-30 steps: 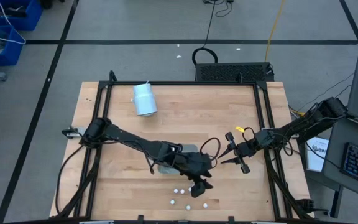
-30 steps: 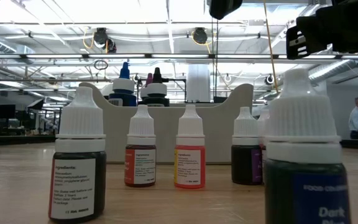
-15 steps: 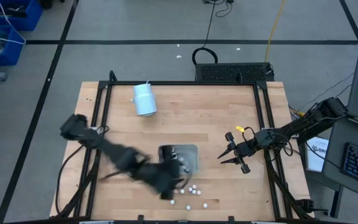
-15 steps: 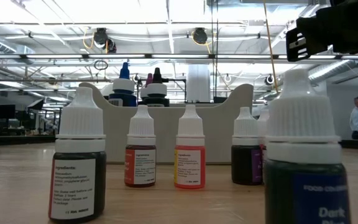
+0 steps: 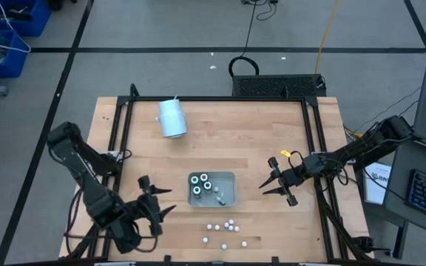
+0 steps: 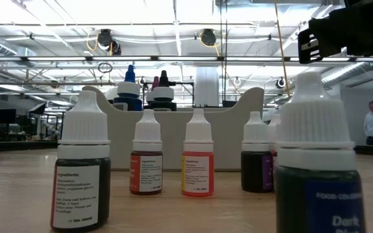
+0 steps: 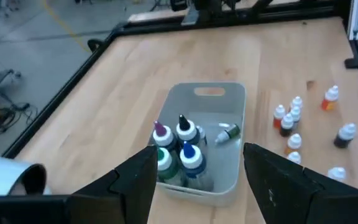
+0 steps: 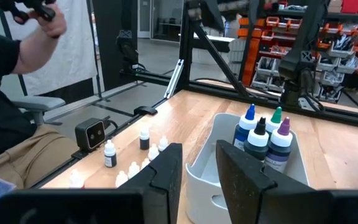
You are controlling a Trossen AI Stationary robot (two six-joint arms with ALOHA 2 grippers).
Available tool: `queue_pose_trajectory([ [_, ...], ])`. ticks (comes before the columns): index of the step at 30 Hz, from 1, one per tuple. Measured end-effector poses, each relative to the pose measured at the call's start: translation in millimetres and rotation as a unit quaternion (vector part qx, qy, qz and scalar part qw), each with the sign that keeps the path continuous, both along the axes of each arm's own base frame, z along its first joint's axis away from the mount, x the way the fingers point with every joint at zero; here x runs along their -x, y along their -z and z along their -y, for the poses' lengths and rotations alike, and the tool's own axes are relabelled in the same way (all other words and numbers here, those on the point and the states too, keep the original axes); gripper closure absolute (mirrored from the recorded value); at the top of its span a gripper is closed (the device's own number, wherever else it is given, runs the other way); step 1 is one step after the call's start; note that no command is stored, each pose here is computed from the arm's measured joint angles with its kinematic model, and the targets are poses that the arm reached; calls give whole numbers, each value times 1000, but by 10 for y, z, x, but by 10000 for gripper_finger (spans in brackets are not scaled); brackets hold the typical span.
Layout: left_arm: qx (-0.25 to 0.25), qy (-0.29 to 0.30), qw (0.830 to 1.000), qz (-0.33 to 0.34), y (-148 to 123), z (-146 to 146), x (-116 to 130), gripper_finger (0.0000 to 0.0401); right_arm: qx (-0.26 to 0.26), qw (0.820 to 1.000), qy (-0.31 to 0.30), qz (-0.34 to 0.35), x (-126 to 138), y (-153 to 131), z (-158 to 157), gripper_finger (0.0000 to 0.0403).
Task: Pick & Place food coloring
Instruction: Put the small orange food coloring bottle into the gray bin
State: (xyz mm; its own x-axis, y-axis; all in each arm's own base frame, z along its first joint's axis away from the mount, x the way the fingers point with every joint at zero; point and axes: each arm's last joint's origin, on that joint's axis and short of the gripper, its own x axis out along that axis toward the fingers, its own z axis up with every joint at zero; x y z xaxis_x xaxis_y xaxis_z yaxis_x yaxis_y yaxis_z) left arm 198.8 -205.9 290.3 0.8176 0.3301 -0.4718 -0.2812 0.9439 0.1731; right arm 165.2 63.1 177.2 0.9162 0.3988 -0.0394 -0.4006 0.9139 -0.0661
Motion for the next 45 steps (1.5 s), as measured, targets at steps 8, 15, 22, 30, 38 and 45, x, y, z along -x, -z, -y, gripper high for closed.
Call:
queue_pose_trajectory([
  [8,-22,31,993,114,462,-168,201,160,3,1000,0,0,0,2,0,314],
  [15,-49,31,984,167,688,-337,259,160,45,999,-19,-19,-113,-309,-263,314],
  [22,-62,37,984,165,758,-381,268,160,187,968,63,-156,-274,-808,-1000,314],
  [30,-42,63,984,162,760,-363,263,160,180,955,66,-226,-606,-594,-1697,314],
  [38,-37,81,984,157,764,-350,264,160,170,940,85,-282,-710,-187,-1895,312],
  [45,-53,86,983,151,766,-351,265,160,121,940,57,-313,-758,-42,-1985,273],
])
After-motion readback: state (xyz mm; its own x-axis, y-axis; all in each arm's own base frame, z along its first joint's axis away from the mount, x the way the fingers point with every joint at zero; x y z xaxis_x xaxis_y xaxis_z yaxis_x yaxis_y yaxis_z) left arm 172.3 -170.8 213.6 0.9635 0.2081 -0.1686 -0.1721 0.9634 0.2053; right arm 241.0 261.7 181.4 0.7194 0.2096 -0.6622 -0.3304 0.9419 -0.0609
